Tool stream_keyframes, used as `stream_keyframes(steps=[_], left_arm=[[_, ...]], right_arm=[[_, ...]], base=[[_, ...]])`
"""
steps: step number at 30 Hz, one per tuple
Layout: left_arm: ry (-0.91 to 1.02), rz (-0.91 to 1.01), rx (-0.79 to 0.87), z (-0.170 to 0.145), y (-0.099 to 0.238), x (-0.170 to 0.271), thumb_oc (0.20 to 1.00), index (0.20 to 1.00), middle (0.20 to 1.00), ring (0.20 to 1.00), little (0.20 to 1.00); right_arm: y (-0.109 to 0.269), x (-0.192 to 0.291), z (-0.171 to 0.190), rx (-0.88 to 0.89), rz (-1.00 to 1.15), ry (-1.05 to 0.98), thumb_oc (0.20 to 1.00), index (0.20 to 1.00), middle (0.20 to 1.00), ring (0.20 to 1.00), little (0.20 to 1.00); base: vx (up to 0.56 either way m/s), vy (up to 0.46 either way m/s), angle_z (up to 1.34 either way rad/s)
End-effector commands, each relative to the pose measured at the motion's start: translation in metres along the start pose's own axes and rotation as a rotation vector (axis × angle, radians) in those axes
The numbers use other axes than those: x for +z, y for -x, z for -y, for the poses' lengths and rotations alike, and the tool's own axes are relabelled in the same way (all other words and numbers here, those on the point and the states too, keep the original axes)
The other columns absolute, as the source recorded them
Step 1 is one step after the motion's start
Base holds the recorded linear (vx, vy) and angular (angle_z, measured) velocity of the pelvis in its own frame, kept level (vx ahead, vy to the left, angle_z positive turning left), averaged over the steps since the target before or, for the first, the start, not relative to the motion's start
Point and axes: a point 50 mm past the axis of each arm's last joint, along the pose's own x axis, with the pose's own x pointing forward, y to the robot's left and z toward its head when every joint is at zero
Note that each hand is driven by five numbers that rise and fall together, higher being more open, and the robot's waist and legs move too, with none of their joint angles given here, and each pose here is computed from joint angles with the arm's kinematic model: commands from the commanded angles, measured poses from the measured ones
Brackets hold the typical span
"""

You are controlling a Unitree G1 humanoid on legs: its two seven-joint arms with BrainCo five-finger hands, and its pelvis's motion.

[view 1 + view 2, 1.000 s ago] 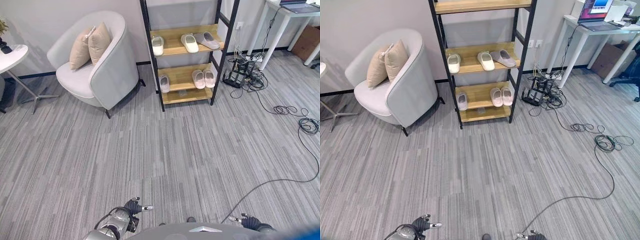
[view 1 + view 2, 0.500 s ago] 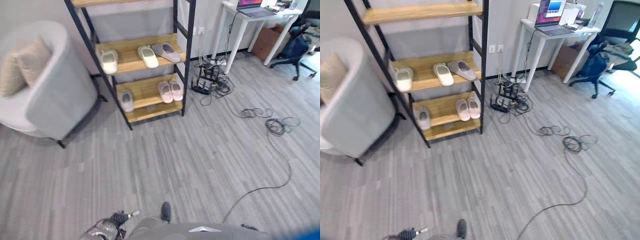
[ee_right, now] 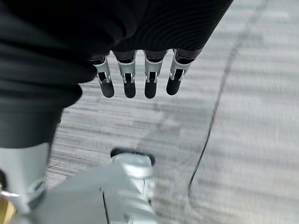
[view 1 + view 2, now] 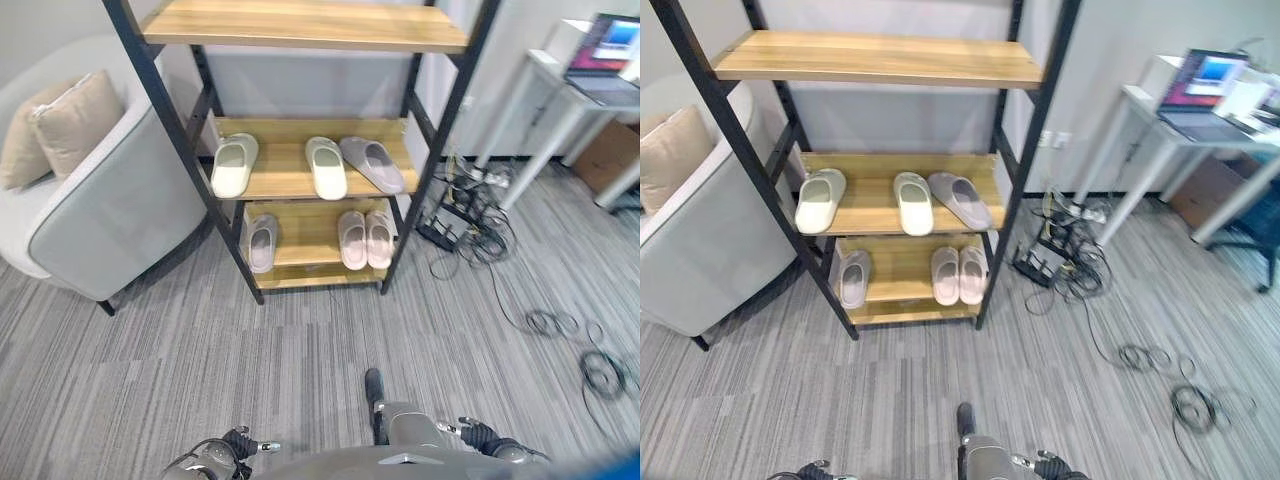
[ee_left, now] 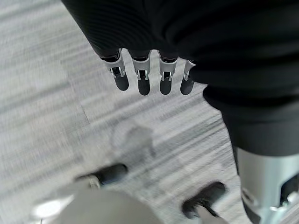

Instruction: Arrange the slippers neatly on the shoe rack.

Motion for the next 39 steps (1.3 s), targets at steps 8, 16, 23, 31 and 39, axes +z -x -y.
stream_keyframes(steps=[8, 16, 23, 31, 39], left_arm=[[0.077, 0.114, 0.042, -0.001, -0.001, 0.036, 1.0, 1.0, 1.0, 1.0, 1.0], [0.016, 0.041, 0.051, -0.01, -0.001, 0.012, 1.0, 1.0, 1.0, 1.0, 1.0], [0.09, 0.049, 0.121, -0.026, 0.0, 0.005, 1.0, 1.0, 1.0, 1.0, 1.0], [-0.038, 0.142, 0.062, -0.004, -0.001, 0.031, 1.0, 1.0, 1.0, 1.0, 1.0], [-0.112, 0.139, 0.036, 0.004, 0.0, 0.027, 1.0, 1.0, 1.0, 1.0, 1.0]], right_arm=[[0.0, 0.057, 0.022, -0.07, 0.19, 0.167, 1.0, 1.0, 1.0, 1.0, 1.0], [0.011, 0.074, 0.054, -0.092, 0.349, 0.036, 1.0, 1.0, 1.0, 1.0, 1.0], [0.024, 0.074, 0.01, 0.035, 0.49, 0.049, 1.0, 1.0, 1.0, 1.0, 1.0], [0.046, 0.102, -0.011, 0.113, 0.683, 0.14, 1.0, 1.0, 1.0, 1.0, 1.0], [0.063, 0.134, -0.043, 0.32, 0.818, 0.296, 1.0, 1.0, 1.0, 1.0, 1.0]], base=[[0.09, -0.054, 0.48], [0.18, 0.328, -0.21], [0.05, 0.231, -0.31], [-0.03, 0.037, -0.07], [0.0, -0.048, 0.12]])
